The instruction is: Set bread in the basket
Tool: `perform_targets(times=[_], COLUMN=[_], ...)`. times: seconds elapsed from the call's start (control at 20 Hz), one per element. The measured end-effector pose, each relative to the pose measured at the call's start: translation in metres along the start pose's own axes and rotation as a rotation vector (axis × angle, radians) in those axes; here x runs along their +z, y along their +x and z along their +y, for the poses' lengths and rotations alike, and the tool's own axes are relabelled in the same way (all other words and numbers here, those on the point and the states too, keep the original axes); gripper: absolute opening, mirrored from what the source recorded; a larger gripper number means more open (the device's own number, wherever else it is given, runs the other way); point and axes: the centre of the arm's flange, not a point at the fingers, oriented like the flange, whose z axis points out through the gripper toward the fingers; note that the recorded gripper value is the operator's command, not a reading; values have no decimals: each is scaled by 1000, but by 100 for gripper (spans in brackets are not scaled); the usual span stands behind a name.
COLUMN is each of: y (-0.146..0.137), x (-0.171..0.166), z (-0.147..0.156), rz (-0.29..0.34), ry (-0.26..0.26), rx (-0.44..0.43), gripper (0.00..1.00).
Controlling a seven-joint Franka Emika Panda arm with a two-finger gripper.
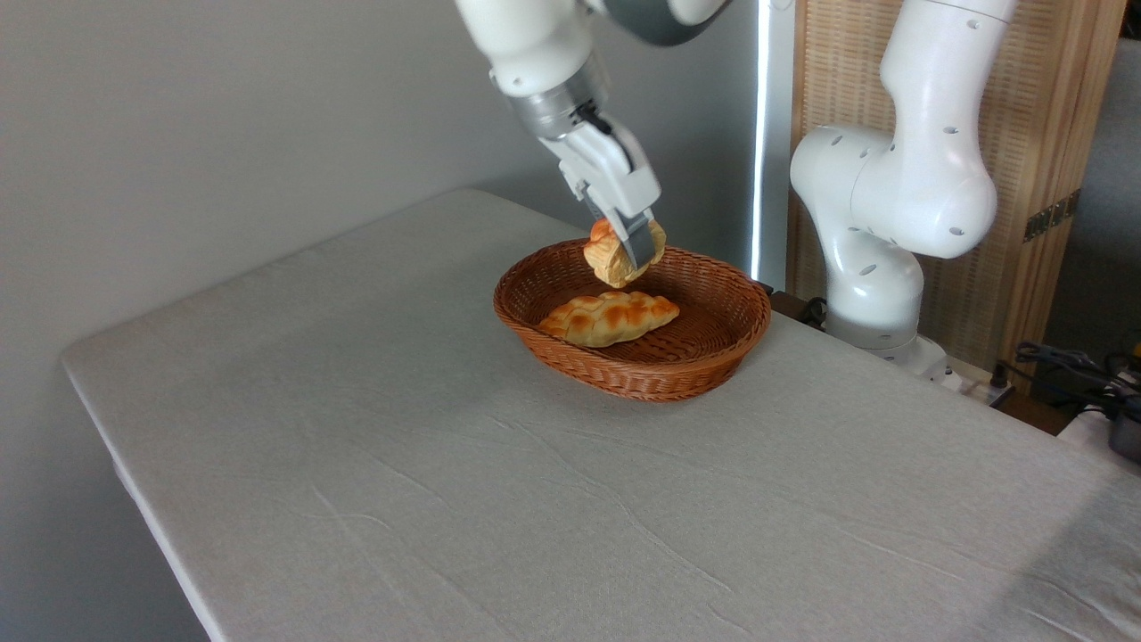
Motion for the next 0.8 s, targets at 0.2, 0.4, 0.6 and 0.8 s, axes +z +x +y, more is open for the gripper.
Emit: perform_targets(times=[0.2,0.4,0.6,0.8], y=[39,36,29,7], x=[28,32,10,-46], z=[17,7,-6,-19], rz=[-122,-217,-277,-189], ry=[16,86,238,330], rx=[72,99,144,125], gripper=[100,100,100,100])
